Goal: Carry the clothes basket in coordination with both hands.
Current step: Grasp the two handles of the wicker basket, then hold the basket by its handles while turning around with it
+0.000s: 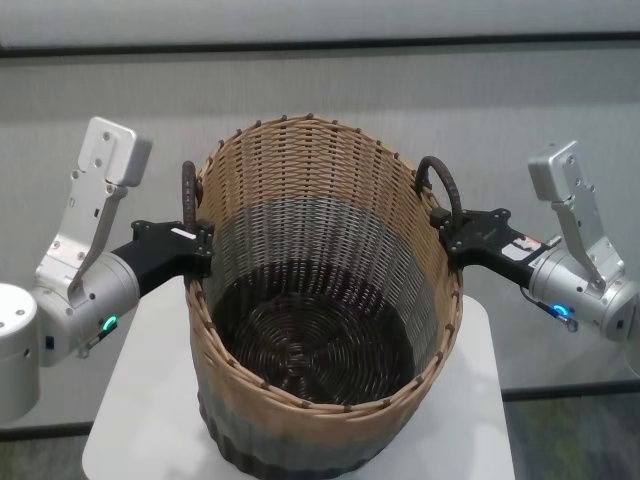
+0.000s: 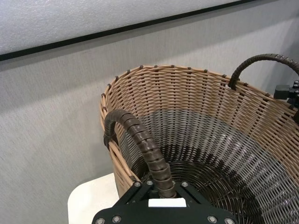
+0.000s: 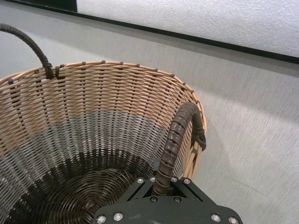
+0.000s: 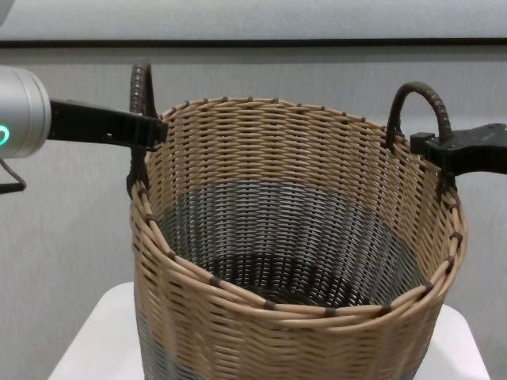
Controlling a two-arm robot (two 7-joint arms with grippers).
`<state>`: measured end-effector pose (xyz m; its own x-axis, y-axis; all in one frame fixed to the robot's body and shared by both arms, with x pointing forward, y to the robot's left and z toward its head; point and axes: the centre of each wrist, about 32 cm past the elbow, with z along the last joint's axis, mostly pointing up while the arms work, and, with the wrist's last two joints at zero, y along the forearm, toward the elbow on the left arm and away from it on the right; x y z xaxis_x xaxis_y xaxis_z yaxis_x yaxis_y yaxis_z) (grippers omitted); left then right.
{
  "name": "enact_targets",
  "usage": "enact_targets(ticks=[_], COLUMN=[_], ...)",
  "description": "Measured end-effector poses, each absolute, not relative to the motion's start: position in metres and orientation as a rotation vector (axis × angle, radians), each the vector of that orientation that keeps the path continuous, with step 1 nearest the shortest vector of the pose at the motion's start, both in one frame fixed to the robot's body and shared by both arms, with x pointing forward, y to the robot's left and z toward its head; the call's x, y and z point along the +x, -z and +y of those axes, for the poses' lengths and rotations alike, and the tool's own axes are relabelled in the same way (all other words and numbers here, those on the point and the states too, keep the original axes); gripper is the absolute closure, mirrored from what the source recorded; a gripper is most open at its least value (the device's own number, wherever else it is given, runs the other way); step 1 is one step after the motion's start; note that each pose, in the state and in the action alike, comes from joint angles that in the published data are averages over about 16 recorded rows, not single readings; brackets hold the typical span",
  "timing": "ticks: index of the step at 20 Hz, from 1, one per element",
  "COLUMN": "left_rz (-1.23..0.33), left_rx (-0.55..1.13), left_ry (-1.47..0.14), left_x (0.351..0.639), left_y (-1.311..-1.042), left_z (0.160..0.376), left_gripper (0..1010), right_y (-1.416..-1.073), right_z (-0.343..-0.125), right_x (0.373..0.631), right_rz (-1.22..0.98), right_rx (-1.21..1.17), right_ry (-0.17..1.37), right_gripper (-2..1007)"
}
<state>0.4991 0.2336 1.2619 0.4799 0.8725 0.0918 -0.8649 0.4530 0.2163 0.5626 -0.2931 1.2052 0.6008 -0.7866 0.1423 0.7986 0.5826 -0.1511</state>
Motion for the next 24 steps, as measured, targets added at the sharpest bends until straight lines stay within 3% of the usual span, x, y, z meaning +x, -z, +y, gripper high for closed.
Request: enact_targets(ticks=[8, 24], left_rz=[0.034, 0.020], left_rx=[0.245, 0.140], left_ry=[-1.072, -1.041], left_x=[0.499, 0.494], left_y=[-1.262, -1.275], left_z=[0.234, 0.232], left_gripper=[1005, 1010], right_y=[-1.205, -1.217], right_z=[-0.293, -0.295], right_x=[0.562, 0.560], right_rz=[-0.063, -0.232], right_rx=[-0.208, -0.239], right_ry=[0.926, 0.972], right_gripper=[998, 999])
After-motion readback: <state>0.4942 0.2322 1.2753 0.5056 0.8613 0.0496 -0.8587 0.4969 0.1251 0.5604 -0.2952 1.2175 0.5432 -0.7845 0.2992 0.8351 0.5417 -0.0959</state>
